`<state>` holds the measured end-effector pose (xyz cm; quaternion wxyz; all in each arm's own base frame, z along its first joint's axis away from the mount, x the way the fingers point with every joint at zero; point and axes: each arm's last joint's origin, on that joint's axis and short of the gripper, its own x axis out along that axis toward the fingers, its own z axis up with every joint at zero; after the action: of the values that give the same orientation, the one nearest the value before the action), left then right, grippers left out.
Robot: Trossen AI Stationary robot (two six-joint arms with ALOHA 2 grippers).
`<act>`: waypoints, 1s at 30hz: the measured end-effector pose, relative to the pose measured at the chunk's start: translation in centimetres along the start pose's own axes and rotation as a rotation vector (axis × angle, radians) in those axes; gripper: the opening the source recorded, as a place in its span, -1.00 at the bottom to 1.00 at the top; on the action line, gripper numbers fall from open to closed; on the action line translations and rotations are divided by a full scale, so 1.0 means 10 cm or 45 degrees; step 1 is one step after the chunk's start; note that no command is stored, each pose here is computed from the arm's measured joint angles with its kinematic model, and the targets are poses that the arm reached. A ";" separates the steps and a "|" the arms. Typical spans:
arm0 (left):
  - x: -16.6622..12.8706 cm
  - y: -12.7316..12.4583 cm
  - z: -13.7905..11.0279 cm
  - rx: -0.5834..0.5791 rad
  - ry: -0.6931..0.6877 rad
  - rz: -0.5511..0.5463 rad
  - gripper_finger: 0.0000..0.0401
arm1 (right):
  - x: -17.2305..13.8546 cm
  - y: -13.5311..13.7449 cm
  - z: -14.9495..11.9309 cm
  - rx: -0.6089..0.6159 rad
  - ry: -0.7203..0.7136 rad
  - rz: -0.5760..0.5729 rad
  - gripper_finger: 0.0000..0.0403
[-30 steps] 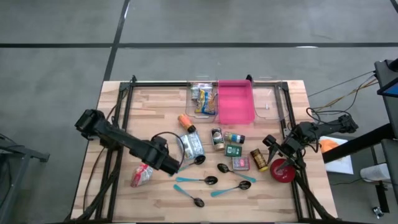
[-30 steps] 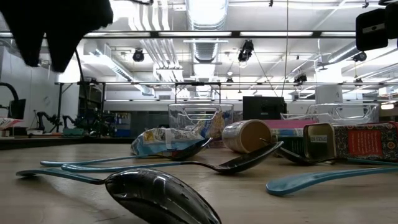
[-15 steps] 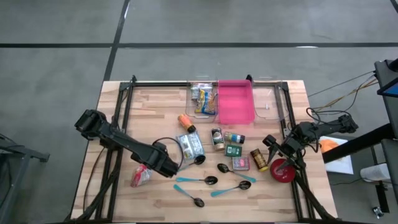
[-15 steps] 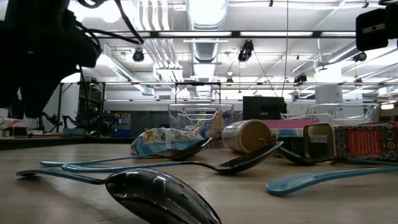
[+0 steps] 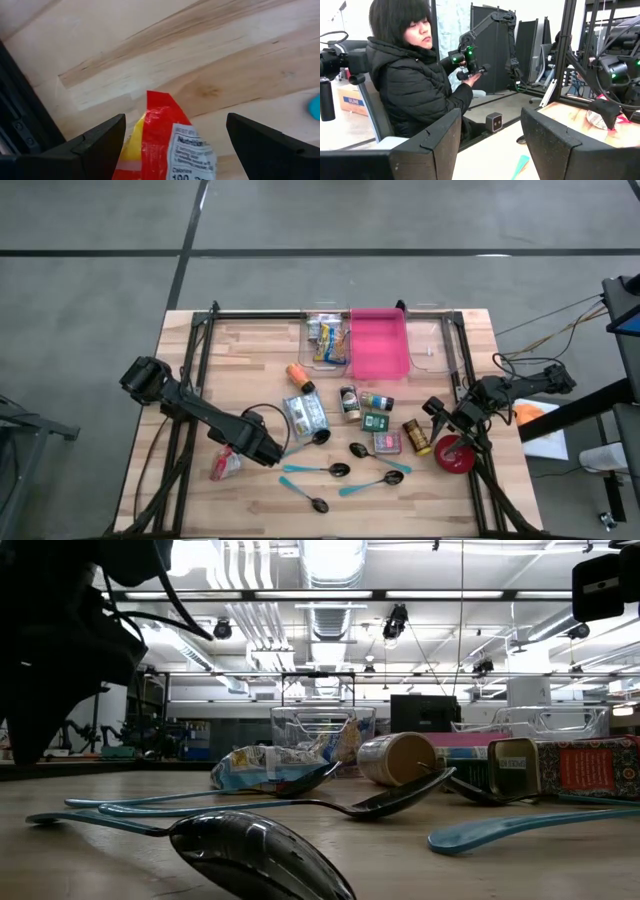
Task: Pick & Place Food Item
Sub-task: Put the red noodle pack into the left transparent bin
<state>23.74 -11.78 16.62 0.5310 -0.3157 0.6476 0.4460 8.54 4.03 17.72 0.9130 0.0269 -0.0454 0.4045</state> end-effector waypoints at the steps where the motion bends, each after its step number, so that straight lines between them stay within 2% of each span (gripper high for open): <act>1: 0.01 0.00 0.00 0.000 0.002 0.001 0.73 | 0.00 0.00 0.00 0.001 0.000 0.000 0.02; 8: 0.03 0.00 -0.01 0.002 0.014 -0.007 0.72 | 0.00 0.00 0.00 -0.001 0.000 0.000 0.02; 11: 0.03 0.00 -0.01 0.002 0.014 -0.007 0.61 | 0.00 0.00 0.00 0.001 0.000 0.000 0.02; 22: 0.03 0.04 -0.01 -0.040 0.050 0.047 -0.20 | 0.00 0.00 0.00 0.000 0.000 0.000 0.02; 30: 0.03 0.04 -0.01 -0.045 0.047 0.047 -0.65 | 0.00 0.00 0.00 0.000 0.000 0.000 0.02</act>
<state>23.27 -11.72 16.46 0.5050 -0.3213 0.6550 0.4612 8.53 4.04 17.73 0.9129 0.0268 -0.0456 0.4047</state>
